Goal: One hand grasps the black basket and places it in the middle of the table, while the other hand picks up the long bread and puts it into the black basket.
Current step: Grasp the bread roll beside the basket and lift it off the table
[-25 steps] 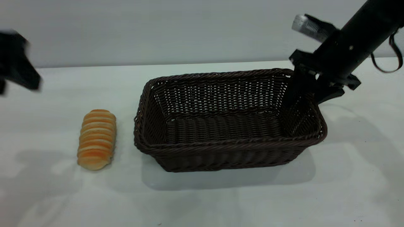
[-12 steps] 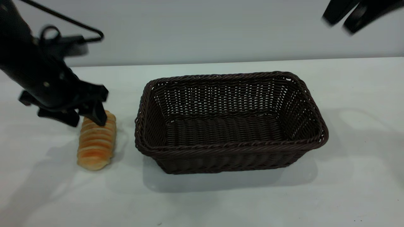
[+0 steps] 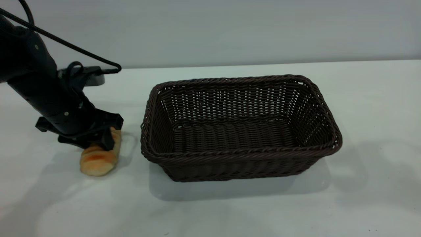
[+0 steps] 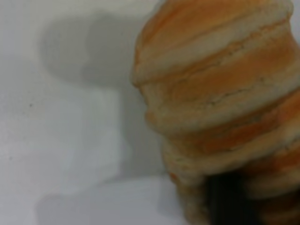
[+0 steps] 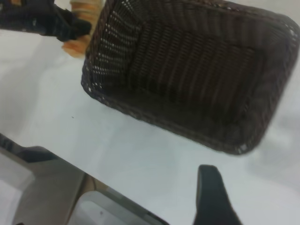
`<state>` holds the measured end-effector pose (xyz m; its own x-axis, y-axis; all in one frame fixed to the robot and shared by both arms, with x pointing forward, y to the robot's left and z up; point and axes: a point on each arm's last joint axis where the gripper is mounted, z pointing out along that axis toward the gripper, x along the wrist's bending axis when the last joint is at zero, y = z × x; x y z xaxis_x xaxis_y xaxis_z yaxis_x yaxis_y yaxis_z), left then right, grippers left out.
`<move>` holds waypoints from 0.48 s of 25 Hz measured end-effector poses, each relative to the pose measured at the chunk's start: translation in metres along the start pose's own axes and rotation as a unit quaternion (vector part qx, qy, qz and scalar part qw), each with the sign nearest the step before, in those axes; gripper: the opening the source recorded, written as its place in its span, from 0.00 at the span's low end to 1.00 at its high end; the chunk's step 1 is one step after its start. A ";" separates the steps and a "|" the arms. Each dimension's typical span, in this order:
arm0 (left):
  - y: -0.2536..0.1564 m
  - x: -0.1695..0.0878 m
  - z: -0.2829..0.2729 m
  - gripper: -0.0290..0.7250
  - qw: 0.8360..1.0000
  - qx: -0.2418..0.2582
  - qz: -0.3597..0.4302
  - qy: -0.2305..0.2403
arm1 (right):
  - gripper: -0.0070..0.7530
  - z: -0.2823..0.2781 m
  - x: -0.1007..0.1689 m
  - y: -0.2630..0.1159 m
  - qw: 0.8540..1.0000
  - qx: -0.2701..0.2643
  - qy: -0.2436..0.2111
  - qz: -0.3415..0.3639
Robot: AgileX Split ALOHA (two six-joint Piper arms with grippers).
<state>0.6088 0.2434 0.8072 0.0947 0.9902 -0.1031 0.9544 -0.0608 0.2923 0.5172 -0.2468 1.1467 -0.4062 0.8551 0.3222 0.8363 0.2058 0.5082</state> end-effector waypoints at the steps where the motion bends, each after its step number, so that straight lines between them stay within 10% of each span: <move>1: 0.000 0.000 0.000 0.32 1.000 0.000 0.000 0.000 | 0.63 -0.005 0.002 -0.007 1.000 0.001 -0.008 0.000; 3: 0.002 0.000 -0.003 0.18 1.000 -0.003 0.005 0.000 | 0.63 -0.012 0.007 -0.030 1.000 0.010 -0.028 0.001; 12: 0.027 -0.015 -0.118 0.18 0.992 -0.073 0.102 -0.006 | 0.60 0.000 0.016 -0.151 0.994 0.085 -0.063 0.016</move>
<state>0.6001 0.2421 0.9288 0.2865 0.9573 -0.0395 0.8639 -0.2403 0.4427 0.3844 -0.2647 1.0751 -0.3381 0.9130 0.2280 0.9023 0.2458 0.3541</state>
